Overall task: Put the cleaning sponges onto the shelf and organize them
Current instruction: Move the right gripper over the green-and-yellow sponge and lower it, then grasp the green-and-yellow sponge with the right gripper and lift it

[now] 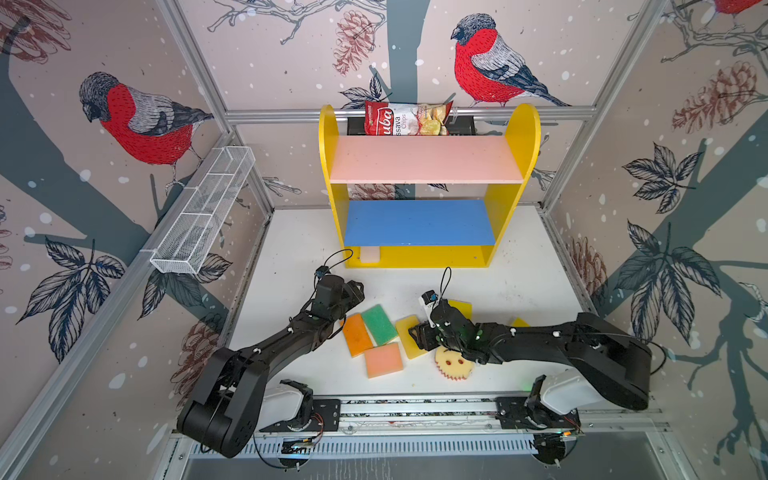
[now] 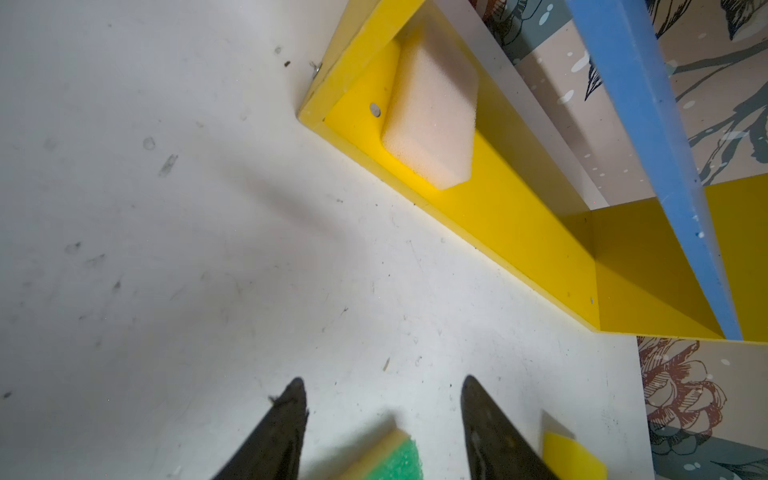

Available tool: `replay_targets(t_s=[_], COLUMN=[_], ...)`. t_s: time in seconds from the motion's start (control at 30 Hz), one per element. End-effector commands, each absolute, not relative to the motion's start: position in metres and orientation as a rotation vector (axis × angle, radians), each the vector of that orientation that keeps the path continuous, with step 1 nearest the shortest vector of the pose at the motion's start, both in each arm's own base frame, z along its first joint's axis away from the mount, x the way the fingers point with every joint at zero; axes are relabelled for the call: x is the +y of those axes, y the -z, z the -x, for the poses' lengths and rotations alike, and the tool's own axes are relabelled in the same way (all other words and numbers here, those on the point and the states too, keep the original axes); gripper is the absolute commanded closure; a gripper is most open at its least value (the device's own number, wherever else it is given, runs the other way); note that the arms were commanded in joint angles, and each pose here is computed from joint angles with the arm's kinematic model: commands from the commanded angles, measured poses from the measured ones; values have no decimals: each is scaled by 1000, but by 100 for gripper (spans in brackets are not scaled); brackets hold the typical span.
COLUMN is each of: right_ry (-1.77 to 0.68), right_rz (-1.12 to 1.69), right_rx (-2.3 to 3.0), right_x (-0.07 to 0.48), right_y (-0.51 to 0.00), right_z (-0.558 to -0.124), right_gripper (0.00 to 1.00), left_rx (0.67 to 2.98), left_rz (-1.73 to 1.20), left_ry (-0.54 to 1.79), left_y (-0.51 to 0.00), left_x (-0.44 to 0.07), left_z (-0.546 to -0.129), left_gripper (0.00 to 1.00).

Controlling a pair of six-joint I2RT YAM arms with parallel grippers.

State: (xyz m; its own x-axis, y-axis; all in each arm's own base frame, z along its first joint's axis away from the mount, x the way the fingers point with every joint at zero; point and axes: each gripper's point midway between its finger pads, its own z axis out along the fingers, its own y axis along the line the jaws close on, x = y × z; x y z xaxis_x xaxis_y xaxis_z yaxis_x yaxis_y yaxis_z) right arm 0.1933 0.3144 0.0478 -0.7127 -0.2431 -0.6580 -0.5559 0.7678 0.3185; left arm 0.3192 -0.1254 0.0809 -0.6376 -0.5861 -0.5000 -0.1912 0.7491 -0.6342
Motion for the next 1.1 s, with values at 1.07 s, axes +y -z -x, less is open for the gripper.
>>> replay_targets(t_s=[1.07], right_ry=[-615], right_rz=[896], right_rx=[2316], right_x=[415], right_y=[-28], right_z=[-227], right_gripper=[33], left_rx=[2162], left_rz=[628], left_ry=[716], left_y=[-71], left_x=[-120], left_z=[-257], left_gripper=[44])
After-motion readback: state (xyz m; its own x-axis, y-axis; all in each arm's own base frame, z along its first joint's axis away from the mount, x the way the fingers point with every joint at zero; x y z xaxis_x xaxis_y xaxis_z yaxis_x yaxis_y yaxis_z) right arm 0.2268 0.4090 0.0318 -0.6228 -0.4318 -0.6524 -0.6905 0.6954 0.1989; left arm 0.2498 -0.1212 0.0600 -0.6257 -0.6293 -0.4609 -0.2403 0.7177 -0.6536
